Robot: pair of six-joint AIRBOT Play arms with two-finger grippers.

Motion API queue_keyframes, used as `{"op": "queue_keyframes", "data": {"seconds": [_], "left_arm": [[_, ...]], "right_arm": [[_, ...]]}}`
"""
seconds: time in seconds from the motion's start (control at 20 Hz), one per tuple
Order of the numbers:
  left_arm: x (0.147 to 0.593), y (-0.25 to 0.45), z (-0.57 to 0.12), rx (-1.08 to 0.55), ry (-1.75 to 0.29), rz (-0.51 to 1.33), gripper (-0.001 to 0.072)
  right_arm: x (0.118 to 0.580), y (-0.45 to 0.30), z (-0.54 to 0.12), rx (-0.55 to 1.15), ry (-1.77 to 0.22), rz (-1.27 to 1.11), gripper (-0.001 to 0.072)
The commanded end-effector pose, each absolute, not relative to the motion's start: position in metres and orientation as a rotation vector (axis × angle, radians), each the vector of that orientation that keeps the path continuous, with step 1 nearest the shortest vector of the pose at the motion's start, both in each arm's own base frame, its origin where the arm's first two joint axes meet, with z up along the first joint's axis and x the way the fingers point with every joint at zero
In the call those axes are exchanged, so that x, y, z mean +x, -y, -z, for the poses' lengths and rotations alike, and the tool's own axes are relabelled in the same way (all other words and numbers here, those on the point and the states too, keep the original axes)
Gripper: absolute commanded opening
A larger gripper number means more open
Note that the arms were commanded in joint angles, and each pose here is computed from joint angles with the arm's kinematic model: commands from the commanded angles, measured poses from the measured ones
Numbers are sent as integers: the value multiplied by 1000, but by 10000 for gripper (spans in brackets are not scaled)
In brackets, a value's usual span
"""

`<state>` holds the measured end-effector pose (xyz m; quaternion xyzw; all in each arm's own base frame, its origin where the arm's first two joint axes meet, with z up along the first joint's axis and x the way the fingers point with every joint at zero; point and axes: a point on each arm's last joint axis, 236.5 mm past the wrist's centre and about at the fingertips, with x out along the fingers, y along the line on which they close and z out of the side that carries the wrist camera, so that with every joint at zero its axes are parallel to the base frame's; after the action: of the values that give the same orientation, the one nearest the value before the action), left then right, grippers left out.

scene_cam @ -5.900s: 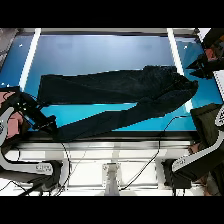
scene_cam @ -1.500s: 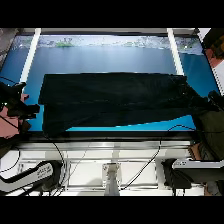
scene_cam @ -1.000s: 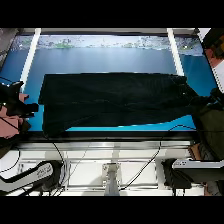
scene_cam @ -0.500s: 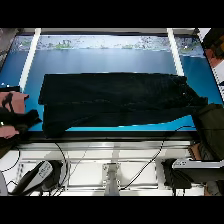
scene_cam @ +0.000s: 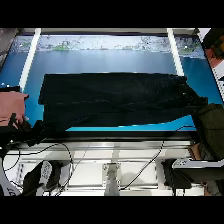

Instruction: Fold the clothes and pants, and hang the long-sleeved shirts on hangers.

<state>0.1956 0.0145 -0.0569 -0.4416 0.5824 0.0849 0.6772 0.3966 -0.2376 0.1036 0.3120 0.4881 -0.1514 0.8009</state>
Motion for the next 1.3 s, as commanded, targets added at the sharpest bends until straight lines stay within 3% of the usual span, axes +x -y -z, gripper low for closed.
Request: {"op": "queue_keyframes", "data": {"seconds": [0.0, 0.2, 0.7, 1.25], "left_arm": [[181, 1, 59, -1110, -1372, -230, 474], [174, 13, 71, -1159, -1408, -263, 473], [211, -9, 95, -1112, -1199, -403, 472], [217, -4, 104, -1084, -1169, -407, 470]], "right_arm": [[401, 240, -102, 651, -1037, 314, 356], [401, 240, -102, 651, -1035, 314, 355], [403, 236, -104, 665, -1030, 297, 355], [406, 232, -106, 679, -1019, 280, 355]]}}
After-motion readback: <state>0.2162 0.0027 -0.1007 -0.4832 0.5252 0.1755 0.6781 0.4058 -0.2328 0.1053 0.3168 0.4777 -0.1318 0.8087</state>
